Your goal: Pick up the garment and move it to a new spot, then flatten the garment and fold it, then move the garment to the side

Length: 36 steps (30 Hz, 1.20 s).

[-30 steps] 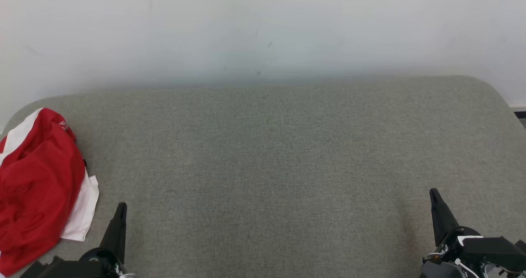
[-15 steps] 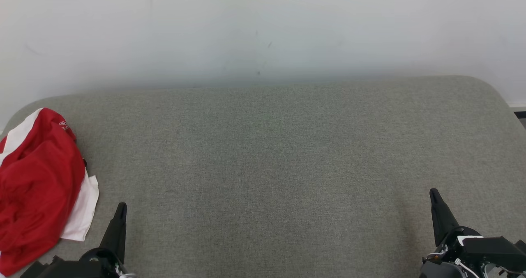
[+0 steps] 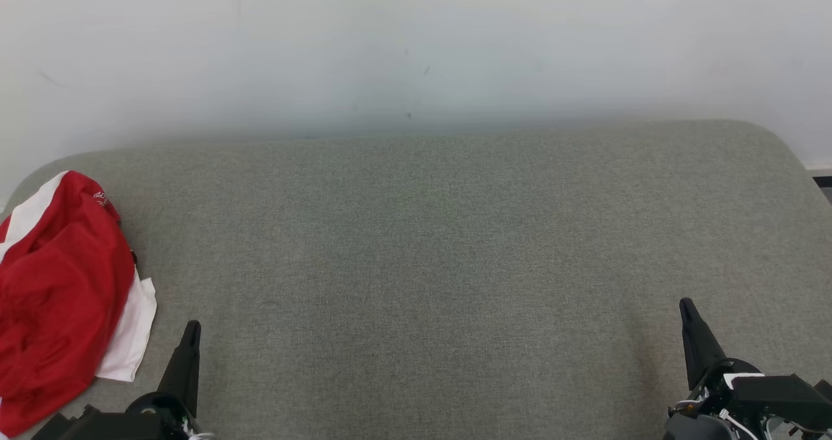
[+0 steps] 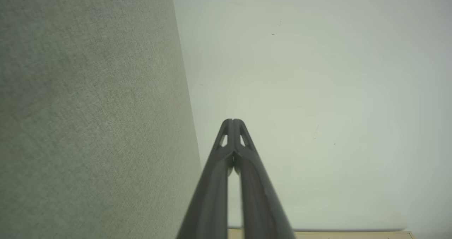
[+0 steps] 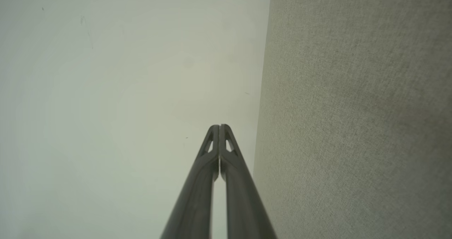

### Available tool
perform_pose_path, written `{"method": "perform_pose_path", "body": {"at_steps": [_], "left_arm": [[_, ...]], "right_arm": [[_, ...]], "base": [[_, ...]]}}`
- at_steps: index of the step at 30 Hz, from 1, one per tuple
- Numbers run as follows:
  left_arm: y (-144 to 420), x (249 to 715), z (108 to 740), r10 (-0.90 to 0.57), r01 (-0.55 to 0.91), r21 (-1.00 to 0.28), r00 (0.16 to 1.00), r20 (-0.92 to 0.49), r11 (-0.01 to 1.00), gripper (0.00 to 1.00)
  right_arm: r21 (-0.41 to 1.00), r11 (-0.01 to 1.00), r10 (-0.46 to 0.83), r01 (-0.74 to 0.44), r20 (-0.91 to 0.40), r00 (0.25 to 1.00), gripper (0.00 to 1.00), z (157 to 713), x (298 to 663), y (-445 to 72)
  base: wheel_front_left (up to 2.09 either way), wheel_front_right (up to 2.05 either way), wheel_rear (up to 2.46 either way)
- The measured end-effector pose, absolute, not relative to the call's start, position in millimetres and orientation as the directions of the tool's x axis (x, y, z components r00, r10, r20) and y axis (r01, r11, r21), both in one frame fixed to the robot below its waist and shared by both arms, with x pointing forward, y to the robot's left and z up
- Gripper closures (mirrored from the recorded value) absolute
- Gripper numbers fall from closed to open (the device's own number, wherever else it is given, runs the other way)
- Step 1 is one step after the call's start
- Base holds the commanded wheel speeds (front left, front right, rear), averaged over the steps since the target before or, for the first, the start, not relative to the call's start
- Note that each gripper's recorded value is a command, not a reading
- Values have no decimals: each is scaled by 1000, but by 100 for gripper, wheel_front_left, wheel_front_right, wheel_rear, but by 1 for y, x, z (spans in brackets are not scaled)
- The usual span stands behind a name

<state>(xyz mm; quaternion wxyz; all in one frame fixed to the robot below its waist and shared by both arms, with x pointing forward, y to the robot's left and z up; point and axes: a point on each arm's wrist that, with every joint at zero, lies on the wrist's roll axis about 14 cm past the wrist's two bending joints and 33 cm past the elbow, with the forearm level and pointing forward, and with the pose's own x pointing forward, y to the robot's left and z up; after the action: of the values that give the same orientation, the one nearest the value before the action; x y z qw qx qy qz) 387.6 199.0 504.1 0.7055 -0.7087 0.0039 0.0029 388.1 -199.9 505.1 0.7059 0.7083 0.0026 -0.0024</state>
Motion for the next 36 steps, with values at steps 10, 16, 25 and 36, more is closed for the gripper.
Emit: {"method": "perform_pose_path", "body": {"at_steps": [10, 16, 25, 36], "left_arm": [[198, 384, 495, -2, -35, -999, 999, -35, -9, 0], [196, 375, 477, 3, -89, -996, 996, -89, -13, 0], [196, 374, 479, 24, -87, -996, 996, -87, 34, 0], [197, 373, 480, 48, -102, -978, 994, -95, 180, 0]], "right_arm": [[999, -7, 0, 33, -33, 999, 0, 497, 385, -200], [996, -10, -7, 87, -87, 996, 0, 479, 376, -199], [993, 82, -14, 82, -81, 997, 0, 482, 375, -195], [946, 312, -15, 84, -84, 996, 0, 482, 374, -191]], "base": [[0, 0, 0], [0, 0, 0], [0, 0, 0], [0, 0, 0]]}}
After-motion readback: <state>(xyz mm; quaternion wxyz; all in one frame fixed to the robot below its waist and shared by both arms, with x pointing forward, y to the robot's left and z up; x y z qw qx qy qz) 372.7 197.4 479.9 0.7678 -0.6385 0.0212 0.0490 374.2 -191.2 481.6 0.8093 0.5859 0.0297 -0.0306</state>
